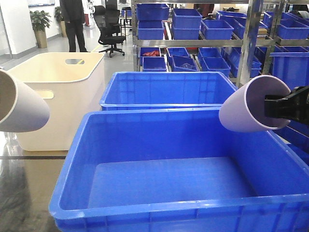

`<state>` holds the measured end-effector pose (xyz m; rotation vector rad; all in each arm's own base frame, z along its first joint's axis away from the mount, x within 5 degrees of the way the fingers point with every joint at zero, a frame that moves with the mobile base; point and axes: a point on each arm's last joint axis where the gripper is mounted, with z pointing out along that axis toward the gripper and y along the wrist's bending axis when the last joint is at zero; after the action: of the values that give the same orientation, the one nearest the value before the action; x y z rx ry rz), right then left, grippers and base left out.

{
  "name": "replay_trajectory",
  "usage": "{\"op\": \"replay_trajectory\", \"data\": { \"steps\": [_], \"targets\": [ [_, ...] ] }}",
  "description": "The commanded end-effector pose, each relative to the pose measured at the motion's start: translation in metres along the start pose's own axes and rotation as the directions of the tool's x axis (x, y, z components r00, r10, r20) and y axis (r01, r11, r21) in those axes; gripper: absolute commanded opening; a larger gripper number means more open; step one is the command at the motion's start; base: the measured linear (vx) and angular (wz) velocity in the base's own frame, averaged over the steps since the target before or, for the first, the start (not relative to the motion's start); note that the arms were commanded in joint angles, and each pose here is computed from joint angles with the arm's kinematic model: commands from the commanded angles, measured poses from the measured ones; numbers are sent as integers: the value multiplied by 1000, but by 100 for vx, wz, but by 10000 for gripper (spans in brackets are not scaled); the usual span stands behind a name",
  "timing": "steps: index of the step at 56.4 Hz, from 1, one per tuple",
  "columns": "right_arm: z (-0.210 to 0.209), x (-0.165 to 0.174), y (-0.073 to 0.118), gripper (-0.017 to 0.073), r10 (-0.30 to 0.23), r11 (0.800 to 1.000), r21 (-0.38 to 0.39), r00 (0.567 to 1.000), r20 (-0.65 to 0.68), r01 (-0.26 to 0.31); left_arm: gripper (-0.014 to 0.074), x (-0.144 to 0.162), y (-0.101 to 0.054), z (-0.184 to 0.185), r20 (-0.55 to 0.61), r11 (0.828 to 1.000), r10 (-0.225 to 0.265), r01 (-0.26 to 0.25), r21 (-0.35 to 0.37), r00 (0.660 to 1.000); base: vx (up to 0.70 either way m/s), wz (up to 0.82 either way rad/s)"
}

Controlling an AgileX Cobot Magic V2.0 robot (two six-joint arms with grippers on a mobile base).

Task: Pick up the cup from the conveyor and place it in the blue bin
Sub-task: 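Lower both held cups over the nearest blue bin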

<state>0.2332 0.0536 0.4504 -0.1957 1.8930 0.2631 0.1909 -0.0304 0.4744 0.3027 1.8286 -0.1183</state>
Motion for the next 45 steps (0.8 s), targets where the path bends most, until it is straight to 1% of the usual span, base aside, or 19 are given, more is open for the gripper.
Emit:
{"op": "replay_trajectory", "data": {
  "steps": [1, 4, 7, 10, 13, 16, 20, 22, 25, 27, 31, 34, 35, 36, 40, 45],
  "targets": [
    [-15, -20, 2, -9, -1, 1000, 3, 989, 147, 1, 2, -18, -2, -9, 134, 999, -45, 44, 7, 990, 0, 0],
    [-15, -20, 2, -9, -1, 1000, 3, 989, 147, 1, 2, -20, -2, -6, 146, 998, -69, 67, 22, 987, 0, 0],
    [-15, -20, 2, -9, -1, 1000, 3, 989, 148, 1, 2, -20, -3, 1, 147, 993, -112, 106, 49, 983, 0, 0],
    [-15, -20, 2, -9, -1, 1000, 3, 989, 148, 1, 3, -20, -4, 10, 141, 986, -159, 148, 80, 977, 0, 0],
    [-15, -21, 2, -9, -1, 1000, 3, 989, 149, 1, 4, -19, -4, 19, 134, 978, -195, 181, 104, 972, 0, 0],
    [-15, -21, 2, -9, -1, 1000, 3, 989, 149, 1, 4, -18, -5, 30, 117, 968, -228, 213, 133, 967, 0, 0],
    [-15, -21, 2, -9, -1, 1000, 3, 989, 149, 1, 5, -15, -9, 46, 87, 948, -277, 256, 191, 957, 0, 0],
    [-15, -21, 2, -9, -1, 1000, 3, 989, 149, 1, 6, -14, -13, 53, 75, 939, -287, 265, 221, 955, 0, 0],
    [-15, -21, 2, -9, -1, 1000, 3, 989, 149, 1, 8, -12, -19, 65, 56, 929, -285, 261, 261, 957, 0, 0],
    [-14, -20, 1, -9, -1, 1000, 4, 989, 146, 1, 11, -11, -25, 74, 50, 923, -270, 244, 299, 962, 0, 0],
    [-10, -19, 1, -8, 0, 1000, 4, 991, 136, 0, 13, -7, -36, 90, 36, 911, -244, 217, 350, 969, 0, 0],
    [-6, -18, 1, -6, 1, 1000, 5, 992, 127, -1, 16, -3, -43, 101, 20, 900, -234, 209, 383, 972, 0, 0],
    [-5, -18, 0, -5, 1, 1000, 5, 992, 124, -2, 18, -1, -47, 106, 10, 893, -229, 206, 399, 973, 0, 0],
    [-2, -17, 0, -4, 2, 1000, 5, 993, 118, -2, 20, 0, -48, 109, 5, 892, -226, 204, 404, 974, 0, 0],
    [6, -15, -1, 0, 4, 1000, 6, 995, 97, -4, 39, 8, -55, 125, -34, 880, -230, 223, 419, 973, 0, 0],
    [19, -10, -2, 9, 9, 1000, 8, 998, 65, -9, 75, 18, -56, 141, -82, 876, -232, 245, 416, 969, 0, 0]
  ]
}}
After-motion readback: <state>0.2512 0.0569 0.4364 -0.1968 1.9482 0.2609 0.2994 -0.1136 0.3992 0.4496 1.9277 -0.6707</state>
